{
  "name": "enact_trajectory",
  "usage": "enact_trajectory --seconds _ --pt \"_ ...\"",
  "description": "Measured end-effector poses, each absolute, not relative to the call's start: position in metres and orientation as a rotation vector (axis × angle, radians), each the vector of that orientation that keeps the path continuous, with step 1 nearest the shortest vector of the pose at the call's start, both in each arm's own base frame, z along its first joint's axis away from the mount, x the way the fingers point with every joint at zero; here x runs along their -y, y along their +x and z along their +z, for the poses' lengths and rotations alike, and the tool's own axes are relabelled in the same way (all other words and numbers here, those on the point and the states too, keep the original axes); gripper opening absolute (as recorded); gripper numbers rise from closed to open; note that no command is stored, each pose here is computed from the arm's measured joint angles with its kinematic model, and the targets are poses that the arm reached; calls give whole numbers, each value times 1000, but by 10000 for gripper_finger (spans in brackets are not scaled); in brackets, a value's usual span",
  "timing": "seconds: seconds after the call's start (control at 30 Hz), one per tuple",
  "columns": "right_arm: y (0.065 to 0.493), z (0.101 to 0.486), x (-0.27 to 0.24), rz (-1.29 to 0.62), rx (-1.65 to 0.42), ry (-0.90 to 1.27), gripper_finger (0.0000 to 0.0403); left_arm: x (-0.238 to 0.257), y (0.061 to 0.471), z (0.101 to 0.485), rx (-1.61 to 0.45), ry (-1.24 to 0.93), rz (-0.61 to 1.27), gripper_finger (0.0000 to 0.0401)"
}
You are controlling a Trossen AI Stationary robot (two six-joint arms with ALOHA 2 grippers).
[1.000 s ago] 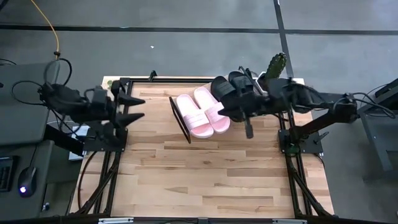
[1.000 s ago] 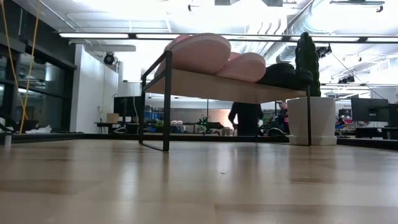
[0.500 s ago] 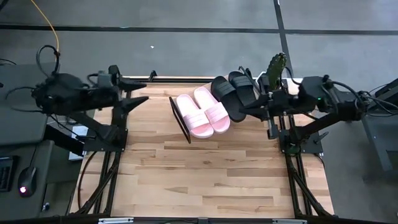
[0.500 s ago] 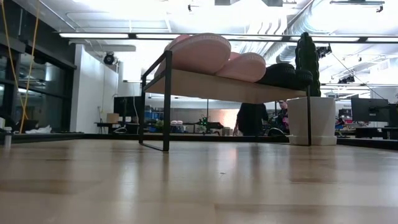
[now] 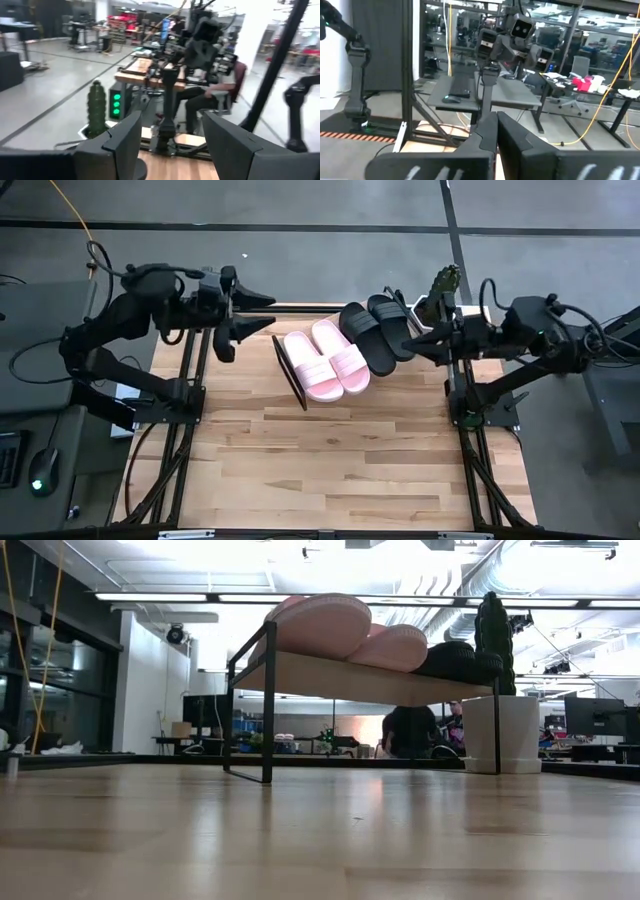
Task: Pick and place slides into the shelf
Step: Return to Home Position
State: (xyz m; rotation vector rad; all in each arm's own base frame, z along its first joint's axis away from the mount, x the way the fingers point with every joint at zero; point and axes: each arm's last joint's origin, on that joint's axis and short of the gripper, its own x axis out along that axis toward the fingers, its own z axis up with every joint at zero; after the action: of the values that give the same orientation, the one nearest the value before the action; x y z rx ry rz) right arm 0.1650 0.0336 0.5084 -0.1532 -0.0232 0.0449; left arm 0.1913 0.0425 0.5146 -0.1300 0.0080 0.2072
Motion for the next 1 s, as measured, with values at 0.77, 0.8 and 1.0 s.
enact_trajectory --seconds 0.77,0.8,1.0 --pt "98 503 -10 -17 -72 -147 0 -25 96 508 -78 -14 243 200" --pt "93 503 -9 -24 -70 -147 0 -24 93 506 -79 -12 249 200" --pt "65 496 -5 -31 -110 -121 0 -20 73 491 -110 8 284 200"
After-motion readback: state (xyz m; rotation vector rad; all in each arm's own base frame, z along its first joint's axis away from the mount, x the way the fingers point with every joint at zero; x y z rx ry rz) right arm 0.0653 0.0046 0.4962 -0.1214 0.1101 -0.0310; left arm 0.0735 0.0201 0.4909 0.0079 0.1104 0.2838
